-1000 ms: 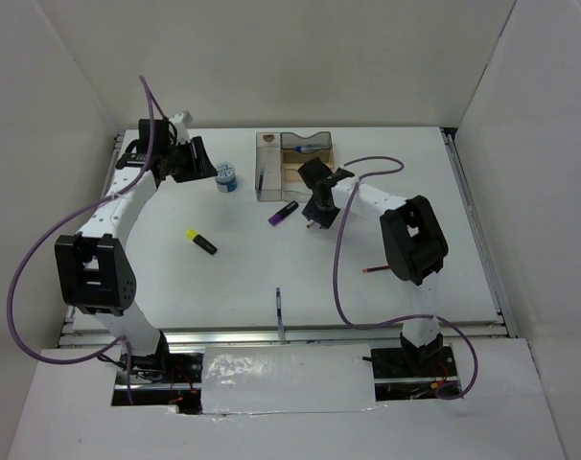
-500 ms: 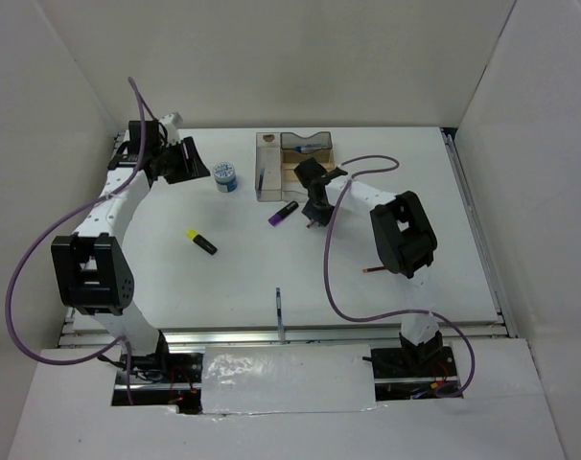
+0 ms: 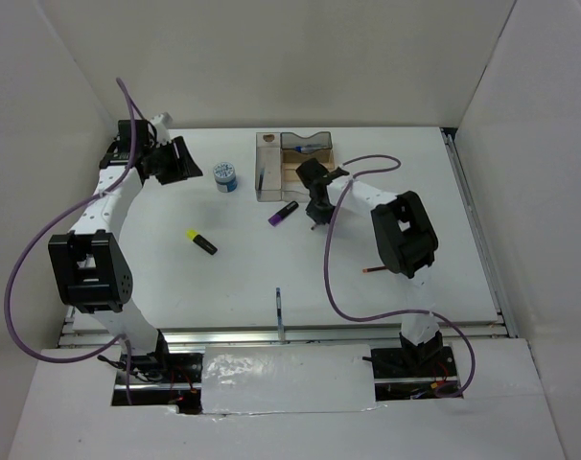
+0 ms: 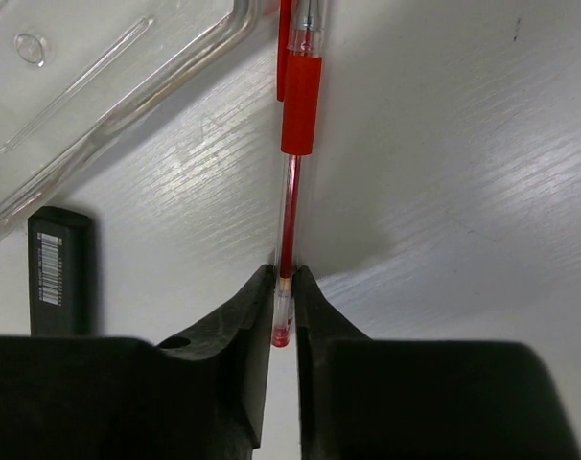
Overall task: Sort the stationery into containers
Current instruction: Grab a piece of stationery with the right arm, then place the stationery into the container
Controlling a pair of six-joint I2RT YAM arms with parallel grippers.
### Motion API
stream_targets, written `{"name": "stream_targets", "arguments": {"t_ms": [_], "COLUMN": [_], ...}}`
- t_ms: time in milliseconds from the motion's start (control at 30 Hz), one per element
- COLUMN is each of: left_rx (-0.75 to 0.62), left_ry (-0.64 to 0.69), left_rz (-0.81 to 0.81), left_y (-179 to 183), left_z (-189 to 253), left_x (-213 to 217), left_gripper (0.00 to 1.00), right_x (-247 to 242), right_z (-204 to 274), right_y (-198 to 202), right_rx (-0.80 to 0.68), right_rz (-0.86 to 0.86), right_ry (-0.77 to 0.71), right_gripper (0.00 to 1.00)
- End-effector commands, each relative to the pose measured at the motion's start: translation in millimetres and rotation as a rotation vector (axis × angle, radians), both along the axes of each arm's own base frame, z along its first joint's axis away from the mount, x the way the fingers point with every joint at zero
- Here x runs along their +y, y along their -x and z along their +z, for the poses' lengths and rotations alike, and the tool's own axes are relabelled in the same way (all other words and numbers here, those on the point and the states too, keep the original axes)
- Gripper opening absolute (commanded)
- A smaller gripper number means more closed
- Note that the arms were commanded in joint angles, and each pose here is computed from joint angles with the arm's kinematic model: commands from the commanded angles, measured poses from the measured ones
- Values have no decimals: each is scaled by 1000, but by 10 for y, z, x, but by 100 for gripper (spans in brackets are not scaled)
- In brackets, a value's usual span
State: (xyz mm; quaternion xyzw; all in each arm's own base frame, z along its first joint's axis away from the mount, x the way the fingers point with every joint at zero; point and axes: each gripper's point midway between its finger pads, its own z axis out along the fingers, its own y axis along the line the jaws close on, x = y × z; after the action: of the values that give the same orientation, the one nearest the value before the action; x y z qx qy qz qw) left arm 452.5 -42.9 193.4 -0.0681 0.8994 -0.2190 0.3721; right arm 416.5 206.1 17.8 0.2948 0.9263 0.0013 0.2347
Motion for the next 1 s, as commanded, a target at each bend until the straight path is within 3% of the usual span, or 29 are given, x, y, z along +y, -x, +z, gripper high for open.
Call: {"name": "stream_targets", "arguments": {"t_ms": [0,233,367,533,833,967], "left_rx": [-21,-26,-29,-29,-43,-35], "left_ry": [30,21,28,32,17,14], "left_rz": [-7,-8,-6,-3,-12,-24], "left_y": [-49,-33,1,22,105,133], "left_z": [114,151,177,169,197,173], "left_x": [6,32,26,27,17,5], "left_gripper": [62,62,62,62,62,62], "right_x": [-230,-403,-458,-429,-529,-534], "right_z": [-86,-26,53,353,594,878], "right_y": [113,394,570,489,364,268], "right_rx": [47,72,51,-31,-93,-199], "right_rz": [-17,-48,-56,-9,117,173], "right_ry": [60,31,-31,-55,89,97], "right_gripper": [16,0,0,0,0,0]}}
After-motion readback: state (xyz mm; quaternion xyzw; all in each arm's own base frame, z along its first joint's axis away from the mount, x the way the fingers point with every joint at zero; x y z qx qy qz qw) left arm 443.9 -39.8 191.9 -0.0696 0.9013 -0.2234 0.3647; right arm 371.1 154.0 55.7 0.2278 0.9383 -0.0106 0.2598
